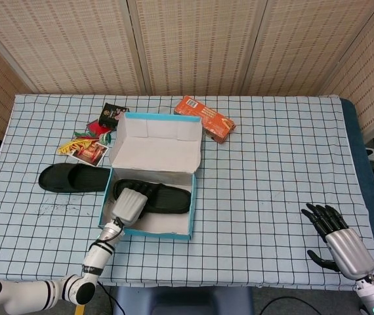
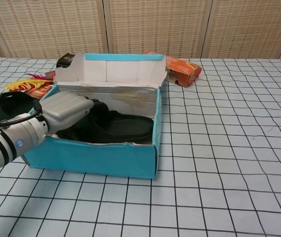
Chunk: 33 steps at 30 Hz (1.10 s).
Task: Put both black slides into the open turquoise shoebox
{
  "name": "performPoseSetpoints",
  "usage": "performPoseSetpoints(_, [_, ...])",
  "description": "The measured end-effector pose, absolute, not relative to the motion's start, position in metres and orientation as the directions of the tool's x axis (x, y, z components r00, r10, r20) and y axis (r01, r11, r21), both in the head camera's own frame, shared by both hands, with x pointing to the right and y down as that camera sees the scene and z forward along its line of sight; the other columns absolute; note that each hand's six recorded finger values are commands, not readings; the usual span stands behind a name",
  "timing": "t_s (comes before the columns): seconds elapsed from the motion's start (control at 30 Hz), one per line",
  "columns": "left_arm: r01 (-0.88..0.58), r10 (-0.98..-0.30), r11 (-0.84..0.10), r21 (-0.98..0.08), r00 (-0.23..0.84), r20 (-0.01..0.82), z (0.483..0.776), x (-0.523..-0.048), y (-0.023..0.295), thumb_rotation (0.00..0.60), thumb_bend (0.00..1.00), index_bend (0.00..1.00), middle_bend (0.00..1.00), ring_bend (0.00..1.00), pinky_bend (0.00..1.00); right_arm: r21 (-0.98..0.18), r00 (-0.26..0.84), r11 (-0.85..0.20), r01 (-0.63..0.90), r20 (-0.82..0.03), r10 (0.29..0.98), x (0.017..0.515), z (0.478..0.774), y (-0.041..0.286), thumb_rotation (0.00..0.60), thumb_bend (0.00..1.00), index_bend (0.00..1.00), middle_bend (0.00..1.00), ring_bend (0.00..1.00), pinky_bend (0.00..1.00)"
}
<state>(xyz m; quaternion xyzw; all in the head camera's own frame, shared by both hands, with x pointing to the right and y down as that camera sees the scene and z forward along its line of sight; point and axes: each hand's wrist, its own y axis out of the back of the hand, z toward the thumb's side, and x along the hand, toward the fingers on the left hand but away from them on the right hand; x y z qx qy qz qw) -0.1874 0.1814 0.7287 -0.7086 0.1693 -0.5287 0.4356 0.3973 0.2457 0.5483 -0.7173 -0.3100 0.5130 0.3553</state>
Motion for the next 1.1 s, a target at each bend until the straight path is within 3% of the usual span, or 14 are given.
performPoseSetpoints(0.13, [0.212,-0.692,-0.569,-0.794,0.399,0.602,0.731,-0.181,0.186,0.600,0.65,0.77,0.89,0.86,0.71,-0.827,0.280,-0.556,0.082,-0.516,0.810,0.398,0.548,0.245,0.600,0.17,0.00,0.00,0.00,0.00])
performPoseSetpoints(0.23, [0.191,-0.695,-0.564,-0.804,0.416,0.586,0.728,-0.176,0.186,0.600,0.59,0.57,0.77,0.75,0.60,-0.828,0.279,-0.554,0.083,-0.515,0.811,0.399,0.548,0.245,0.600,0.17,0.00,0.00,0.00,0.00])
performPoseSetpoints(0.3, [0.176,-0.692,-0.567,-0.805,0.428,0.581,0.726,-0.174,0.187,0.600,0.56,0.34,0.59,0.59,0.54,-0.828,0.280,-0.554,0.083,-0.514,0.811,0.399,0.548,0.245,0.600,0.17,0.00,0.00,0.00,0.00])
performPoseSetpoints(0.37, [0.154,-0.683,-0.584,-0.797,0.438,0.585,0.726,-0.174,0.188,0.600,0.53,0.07,0.33,0.35,0.48,-0.828,0.280,-0.555,0.083,-0.515,0.810,0.398,0.548,0.245,0.600,0.17,0.00,0.00,0.00,0.00])
performPoseSetpoints(0.43, [0.127,-0.674,-0.601,-0.789,0.450,0.586,0.724,-0.173,0.188,0.600,0.50,0.00,0.15,0.19,0.42,-0.829,0.280,-0.554,0.084,-0.513,0.811,0.398,0.547,0.245,0.600,0.17,0.00,0.00,0.00,0.00])
performPoseSetpoints(0.47, [0.112,-0.671,-0.609,-0.786,0.455,0.585,0.723,-0.173,0.188,0.600,0.48,0.00,0.06,0.09,0.38,-0.829,0.280,-0.553,0.084,-0.513,0.812,0.398,0.547,0.245,0.600,0.17,0.00,0.00,0.00,0.00])
performPoseSetpoints(0.57, [0.055,-0.664,-0.632,-0.773,0.476,0.576,0.718,-0.171,0.187,0.600,0.46,0.00,0.00,0.00,0.31,-0.830,0.280,-0.551,0.084,-0.511,0.813,0.398,0.547,0.245,0.600,0.17,0.00,0.00,0.00,0.00])
performPoseSetpoints(1.1, [-0.185,-0.668,-0.663,-0.725,0.583,0.462,0.677,-0.152,0.181,0.600,0.43,0.00,0.00,0.00,0.21,-0.831,0.286,-0.549,0.090,-0.507,0.813,0.398,0.544,0.246,0.600,0.17,0.00,0.00,0.00,0.00])
